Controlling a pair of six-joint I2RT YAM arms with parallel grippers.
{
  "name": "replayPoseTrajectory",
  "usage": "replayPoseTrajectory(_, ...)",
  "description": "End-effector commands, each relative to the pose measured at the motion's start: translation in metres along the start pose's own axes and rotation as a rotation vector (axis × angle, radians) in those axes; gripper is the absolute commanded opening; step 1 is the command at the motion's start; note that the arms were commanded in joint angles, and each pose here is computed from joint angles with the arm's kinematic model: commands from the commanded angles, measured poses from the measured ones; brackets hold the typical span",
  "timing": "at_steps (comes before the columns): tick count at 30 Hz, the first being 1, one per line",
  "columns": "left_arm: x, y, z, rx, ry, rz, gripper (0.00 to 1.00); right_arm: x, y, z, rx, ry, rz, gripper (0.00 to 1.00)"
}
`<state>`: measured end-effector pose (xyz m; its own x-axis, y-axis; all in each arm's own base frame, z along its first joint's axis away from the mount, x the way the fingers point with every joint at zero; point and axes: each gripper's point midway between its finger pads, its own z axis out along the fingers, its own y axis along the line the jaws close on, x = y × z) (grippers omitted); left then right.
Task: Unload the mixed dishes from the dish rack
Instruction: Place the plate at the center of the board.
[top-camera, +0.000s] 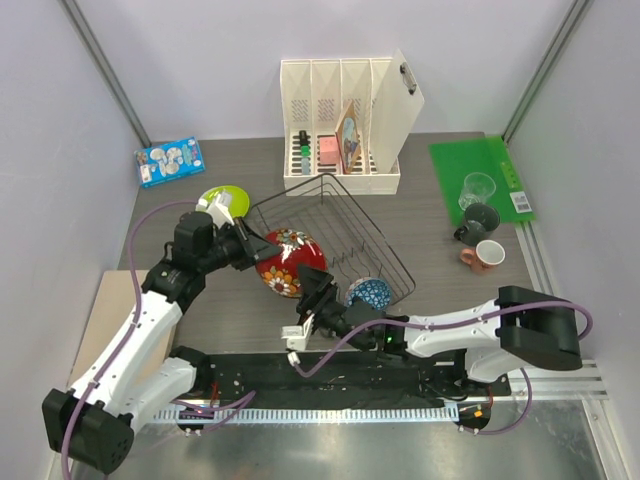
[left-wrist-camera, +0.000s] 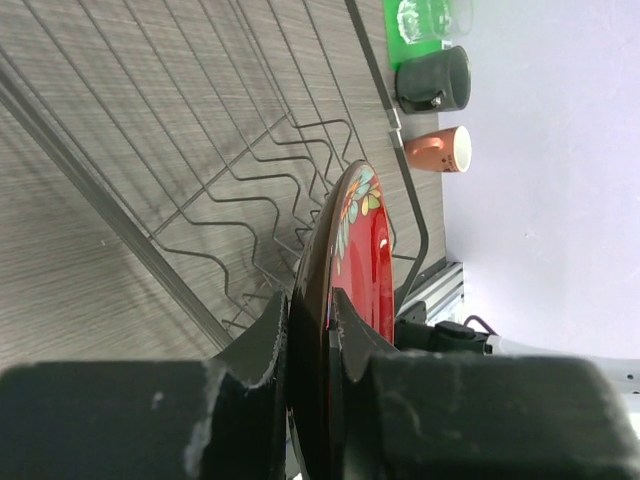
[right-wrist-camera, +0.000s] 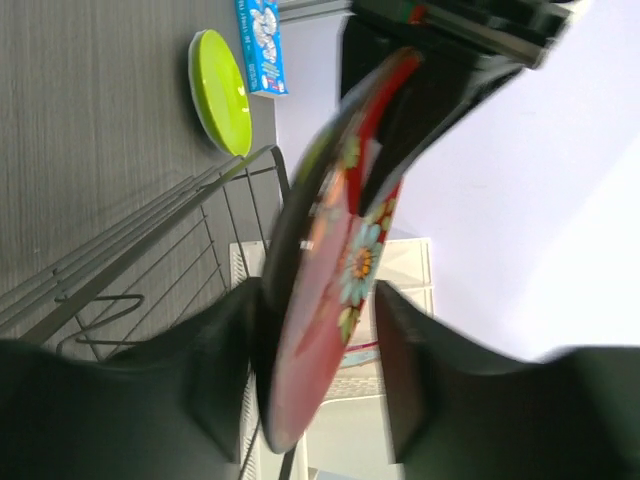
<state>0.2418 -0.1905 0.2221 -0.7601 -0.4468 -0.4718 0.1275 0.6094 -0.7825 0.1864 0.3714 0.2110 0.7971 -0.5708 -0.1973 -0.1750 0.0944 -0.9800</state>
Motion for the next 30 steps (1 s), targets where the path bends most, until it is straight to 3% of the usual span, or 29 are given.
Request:
replayPoseTrajectory(1,-0.017,-0.021,-0.002,0.077,-0.068,0.034,0.00,-0.012,-0.054,-0.011,0.185,-0.042,0.135,0.67)
replayPoseTrajectory(2,-0.021,-0.025,-0.003,0.088,-0.084,0.038,0.00,-0.012,-0.054,-0.012,0.192,-0.025,0.156,0.79)
replayPoseTrajectory(5,-0.037,-0.037,-0.005,0.110,-0.136,0.034,0.00,-0.014,-0.057,-0.016,0.209,0.006,0.246,0.99)
replayPoseTrajectory(9,-0.058,-0.051,-0.008,0.138,-0.207,0.019,0.00,-0.018,-0.065,-0.022,0.224,0.041,0.437,1.00)
replayPoseTrajectory(15,-0.107,-0.054,-0.020,0.138,-0.373,-0.037,0.00,-0.016,-0.108,-0.048,0.332,0.028,0.984,1.00)
replayPoseTrajectory(21,-0.176,-0.014,-0.029,0.004,-0.567,-0.145,0.00,0.004,-0.141,-0.094,0.467,-0.043,1.414,1.00)
replayPoseTrajectory(30,-0.244,0.074,-0.025,-0.122,-0.759,-0.243,0.00,0.013,-0.125,-0.120,0.441,-0.086,1.576,1.00)
